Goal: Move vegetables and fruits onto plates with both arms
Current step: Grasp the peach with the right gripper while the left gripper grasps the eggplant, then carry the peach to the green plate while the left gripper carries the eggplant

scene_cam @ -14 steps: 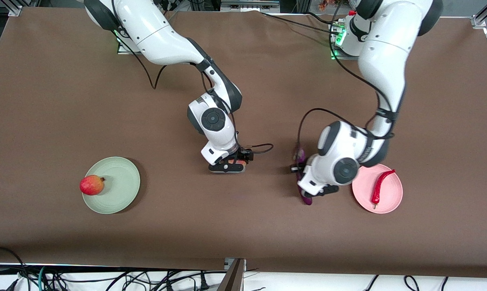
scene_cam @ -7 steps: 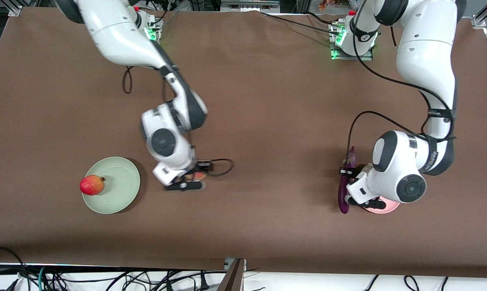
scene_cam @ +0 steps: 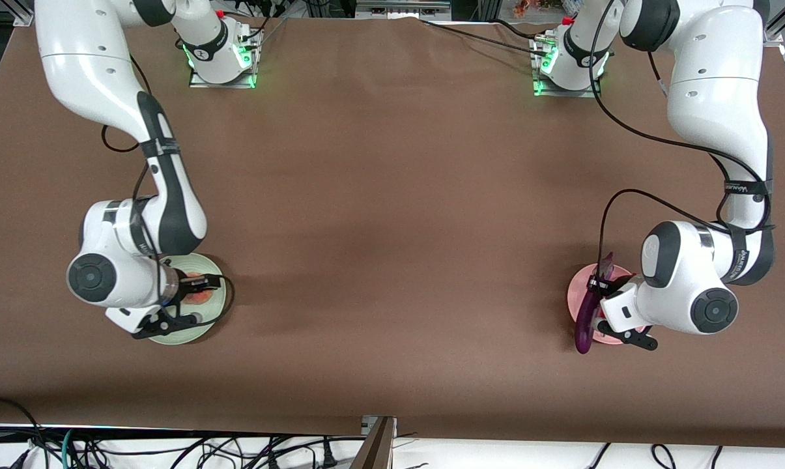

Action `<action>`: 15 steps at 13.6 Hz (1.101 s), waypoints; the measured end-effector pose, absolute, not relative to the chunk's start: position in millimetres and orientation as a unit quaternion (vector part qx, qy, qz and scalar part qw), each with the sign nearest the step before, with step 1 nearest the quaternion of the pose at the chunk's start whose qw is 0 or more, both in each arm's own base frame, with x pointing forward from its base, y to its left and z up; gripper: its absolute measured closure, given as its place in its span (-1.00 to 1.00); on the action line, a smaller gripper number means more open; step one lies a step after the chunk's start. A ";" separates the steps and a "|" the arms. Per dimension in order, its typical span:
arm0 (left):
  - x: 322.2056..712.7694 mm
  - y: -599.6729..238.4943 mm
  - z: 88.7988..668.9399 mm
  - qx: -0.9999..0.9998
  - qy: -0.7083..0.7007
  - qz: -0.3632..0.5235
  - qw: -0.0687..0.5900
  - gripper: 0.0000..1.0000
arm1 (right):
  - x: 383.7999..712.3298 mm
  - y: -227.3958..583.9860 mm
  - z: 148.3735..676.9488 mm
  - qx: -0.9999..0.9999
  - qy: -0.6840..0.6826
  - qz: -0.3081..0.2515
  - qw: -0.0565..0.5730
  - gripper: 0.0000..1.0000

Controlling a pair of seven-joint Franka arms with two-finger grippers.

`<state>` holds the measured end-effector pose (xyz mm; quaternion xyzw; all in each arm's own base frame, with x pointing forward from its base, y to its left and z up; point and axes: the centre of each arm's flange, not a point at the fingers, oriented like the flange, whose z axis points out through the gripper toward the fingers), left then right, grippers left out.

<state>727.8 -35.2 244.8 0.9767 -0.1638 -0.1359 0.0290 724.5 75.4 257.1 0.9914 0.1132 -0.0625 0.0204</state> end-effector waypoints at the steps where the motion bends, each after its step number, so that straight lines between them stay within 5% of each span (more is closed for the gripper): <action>1: 728.2 -32.9 241.9 0.977 -0.163 -0.136 0.027 0.35 | 724.9 72.2 249.5 0.992 0.112 -0.061 0.021 -0.81; 8: 731.1 3.3 215.7 0.976 -0.175 -0.128 0.033 0.35 | 724.0 67.9 205.8 0.993 0.111 -0.042 0.024 -0.82; 9: 731.1 3.0 215.5 0.976 -0.175 -0.128 0.033 0.35 | 724.3 67.9 205.5 0.993 0.111 -0.040 0.024 -0.96; 12: 731.2 -0.2 215.6 0.975 -0.177 -0.128 0.034 -0.15 | 728.9 68.9 223.5 0.993 0.111 -0.031 0.023 -1.00; 15: 731.9 -6.0 217.2 0.975 -0.180 -0.126 0.036 -0.82 | 725.3 71.6 312.0 0.992 0.111 -0.050 0.017 -1.00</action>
